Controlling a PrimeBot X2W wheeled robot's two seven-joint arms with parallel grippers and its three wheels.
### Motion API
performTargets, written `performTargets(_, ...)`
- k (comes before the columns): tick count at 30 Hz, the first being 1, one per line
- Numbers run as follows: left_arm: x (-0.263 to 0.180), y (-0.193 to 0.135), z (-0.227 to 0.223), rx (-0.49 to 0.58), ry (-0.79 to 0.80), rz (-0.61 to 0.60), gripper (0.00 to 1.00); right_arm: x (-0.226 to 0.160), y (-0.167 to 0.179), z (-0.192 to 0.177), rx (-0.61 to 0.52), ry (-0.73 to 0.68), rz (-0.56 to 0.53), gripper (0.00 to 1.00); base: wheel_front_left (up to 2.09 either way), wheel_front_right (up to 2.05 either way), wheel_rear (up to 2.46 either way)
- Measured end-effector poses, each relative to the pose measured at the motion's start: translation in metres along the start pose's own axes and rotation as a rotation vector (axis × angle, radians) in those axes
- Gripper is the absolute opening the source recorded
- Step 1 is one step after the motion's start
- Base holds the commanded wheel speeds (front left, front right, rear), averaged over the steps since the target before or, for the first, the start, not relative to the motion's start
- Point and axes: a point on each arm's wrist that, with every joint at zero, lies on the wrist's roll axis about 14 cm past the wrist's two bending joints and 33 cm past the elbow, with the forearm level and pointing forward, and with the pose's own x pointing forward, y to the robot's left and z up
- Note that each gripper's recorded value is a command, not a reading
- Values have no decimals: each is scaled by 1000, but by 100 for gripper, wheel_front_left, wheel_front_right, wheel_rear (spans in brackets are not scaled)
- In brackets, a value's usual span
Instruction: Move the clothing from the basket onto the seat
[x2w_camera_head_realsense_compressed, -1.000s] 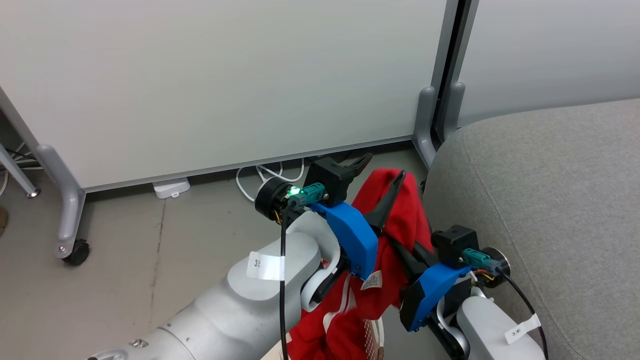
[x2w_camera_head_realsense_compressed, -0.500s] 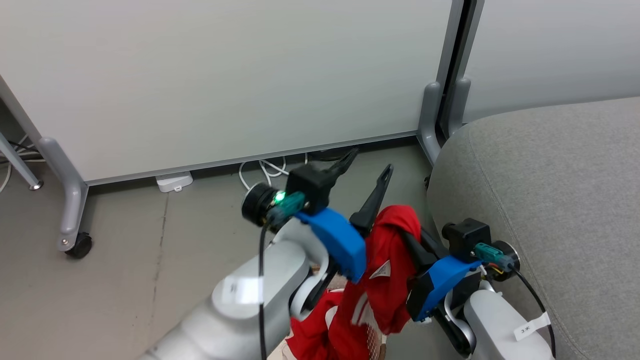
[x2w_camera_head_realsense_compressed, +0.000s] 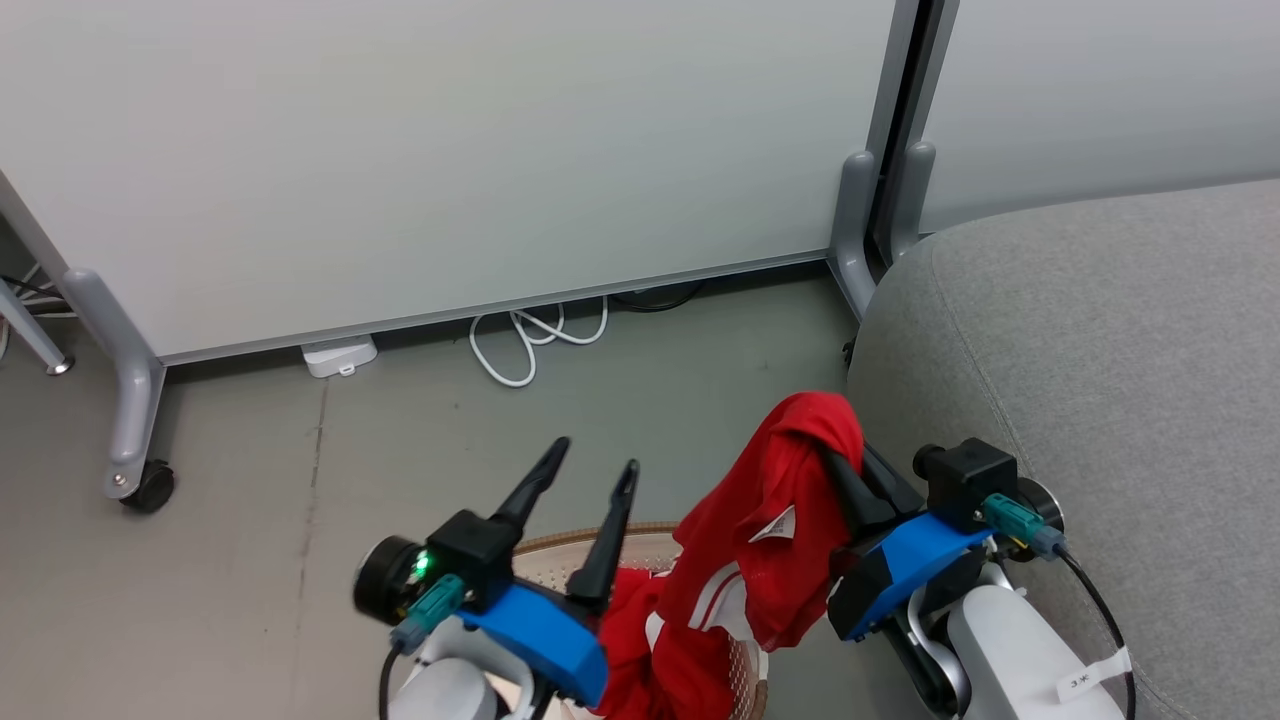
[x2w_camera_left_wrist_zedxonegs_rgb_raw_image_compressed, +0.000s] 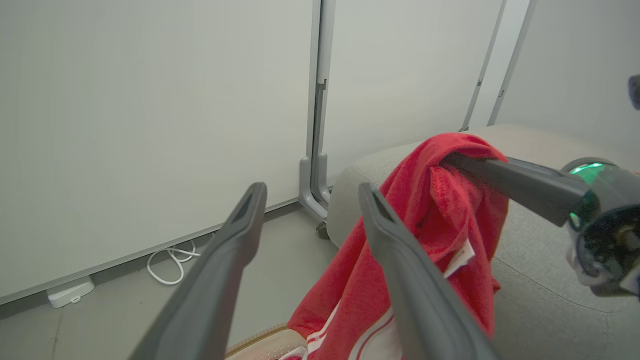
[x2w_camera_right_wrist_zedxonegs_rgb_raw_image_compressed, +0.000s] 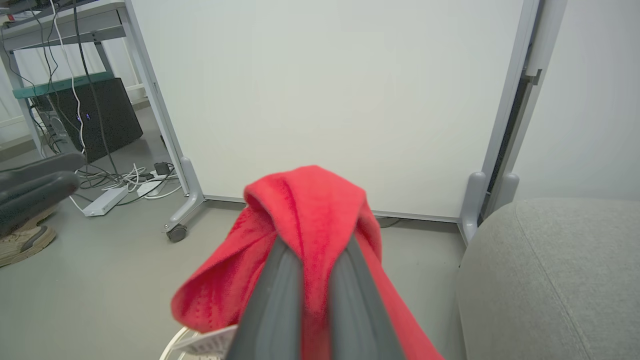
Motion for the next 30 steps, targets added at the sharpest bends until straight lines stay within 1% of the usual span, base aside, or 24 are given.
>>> performTargets(5,-17,25,-3,13,-15,94,100,-6,-3,2,1,-4,-12,0,0,0,0)
performTargets(8,-29,32,-10,11,-4,132,100,-9,-4,2,4,0,-19,0,0,0,0)
performTargets(15,-38,39,-10,19,-18,157,100,-13,-5,4,3,-3,-29,0,0,0,0)
performTargets(24,-31,31,-11,17,-21,124,100,-24,-18,11,5,-24,-72,0,0,0,0)
performTargets(30,-15,11,-16,11,-9,46,100,-42,-36,13,7,-26,-136,0,0,0,0)
